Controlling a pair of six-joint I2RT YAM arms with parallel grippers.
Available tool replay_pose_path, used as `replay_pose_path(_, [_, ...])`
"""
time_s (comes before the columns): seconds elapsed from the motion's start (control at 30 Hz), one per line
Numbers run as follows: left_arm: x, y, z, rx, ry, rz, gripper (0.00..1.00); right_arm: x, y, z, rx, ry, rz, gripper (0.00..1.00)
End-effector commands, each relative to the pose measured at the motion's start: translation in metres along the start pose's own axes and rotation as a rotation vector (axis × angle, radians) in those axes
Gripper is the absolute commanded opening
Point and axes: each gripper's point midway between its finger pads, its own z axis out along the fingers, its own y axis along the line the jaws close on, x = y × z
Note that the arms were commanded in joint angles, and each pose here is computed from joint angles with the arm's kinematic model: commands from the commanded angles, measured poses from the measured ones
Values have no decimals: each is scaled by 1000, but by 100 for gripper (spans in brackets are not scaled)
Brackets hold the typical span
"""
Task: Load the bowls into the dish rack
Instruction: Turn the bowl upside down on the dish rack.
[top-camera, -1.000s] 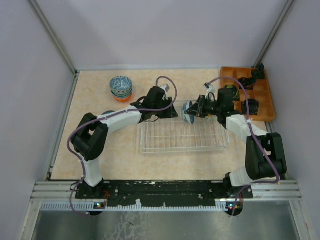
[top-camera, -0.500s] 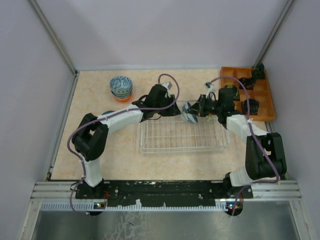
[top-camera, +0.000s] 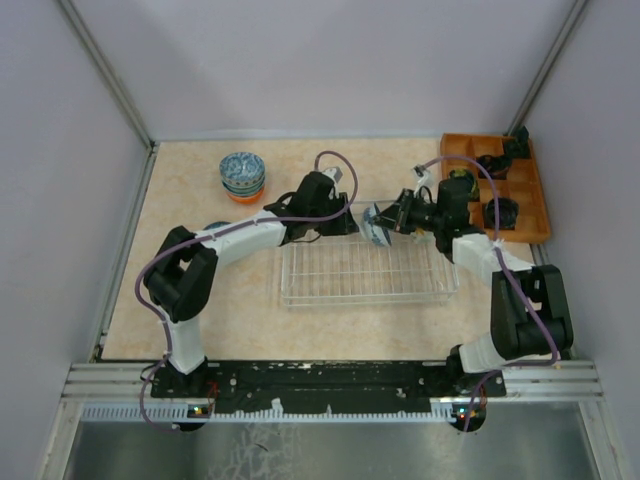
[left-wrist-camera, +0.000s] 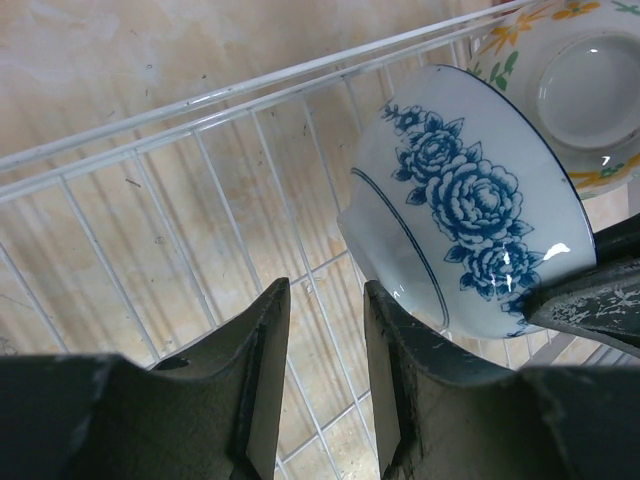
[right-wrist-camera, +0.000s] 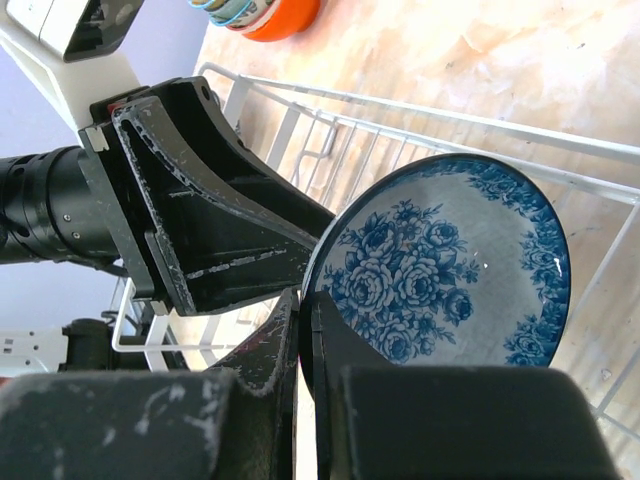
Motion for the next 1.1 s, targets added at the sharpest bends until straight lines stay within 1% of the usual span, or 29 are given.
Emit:
replay_pose_path(0.0, [1,1,5,-4,1,-7,42,-13,14,-2,-49,-51,-11,0])
replay_pose_path(0.3, [-1,-5,19,10,17,-24,41,-8,3,-6,-28,-92,37,0])
replay_pose_path(0.77, [-23,-26,26,45,-16,-30,40,3,-18,-14,48,-130,83,1])
replay_pose_path(1.07, [-26,-36,30,60,-18,-25,39,0,-24,-24,65,-177,101,0])
